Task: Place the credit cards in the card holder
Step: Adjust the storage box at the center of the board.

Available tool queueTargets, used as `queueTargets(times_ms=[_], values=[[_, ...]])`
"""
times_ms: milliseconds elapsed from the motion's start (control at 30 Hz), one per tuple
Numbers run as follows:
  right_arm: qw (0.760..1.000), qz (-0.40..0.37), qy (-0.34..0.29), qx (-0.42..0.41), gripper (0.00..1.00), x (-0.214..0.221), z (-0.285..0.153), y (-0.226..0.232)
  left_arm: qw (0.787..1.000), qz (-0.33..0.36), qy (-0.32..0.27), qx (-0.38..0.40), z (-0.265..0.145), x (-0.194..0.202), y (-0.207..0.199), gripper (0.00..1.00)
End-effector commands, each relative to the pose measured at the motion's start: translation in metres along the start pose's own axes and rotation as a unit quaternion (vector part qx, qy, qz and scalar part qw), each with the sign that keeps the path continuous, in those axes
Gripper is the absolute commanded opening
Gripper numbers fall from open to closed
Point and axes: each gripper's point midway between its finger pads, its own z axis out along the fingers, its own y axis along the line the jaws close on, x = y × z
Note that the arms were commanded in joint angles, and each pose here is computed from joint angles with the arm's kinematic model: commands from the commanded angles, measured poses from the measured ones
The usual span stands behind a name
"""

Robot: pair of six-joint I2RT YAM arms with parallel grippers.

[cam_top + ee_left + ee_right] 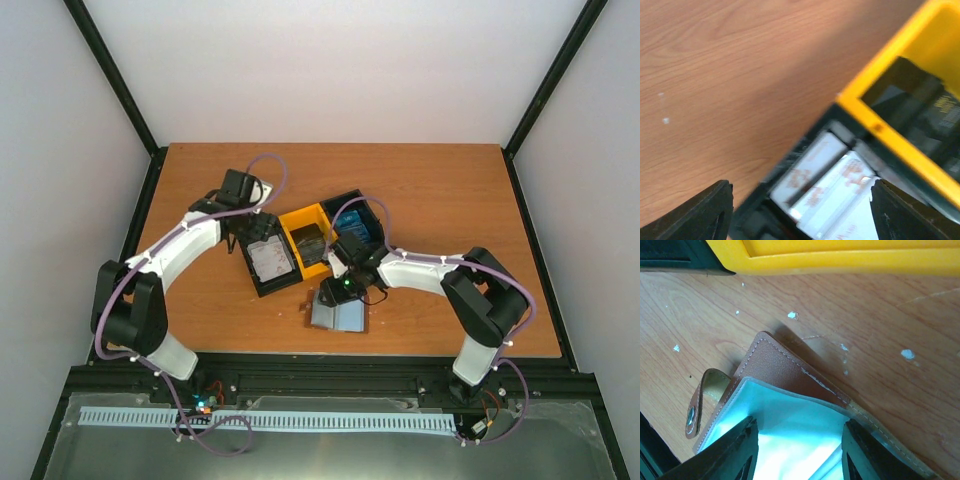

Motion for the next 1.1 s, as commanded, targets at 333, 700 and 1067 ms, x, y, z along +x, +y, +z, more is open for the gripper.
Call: queueTargets(times_ms=[333,700,1067], values=[[0.998,0.009,0.048,0.035,0.47,0.009,0.010,-0.023,0.999,-0.014,0.039,-0.011,0.038,0.002,0.046,0.61],[0.998,0.011,0.044,0.044,0.47,0.004,0.008,-0.029,0.993,-0.076,0.076,-0.044,0.045,0.033,0.058,0.33],[0.998,0.018,0.048,0.030,0.46,0.003,0.013,-0.028,0.988,-0.109,0.085,-0.068,0.017,0.068,0.058,0.32]])
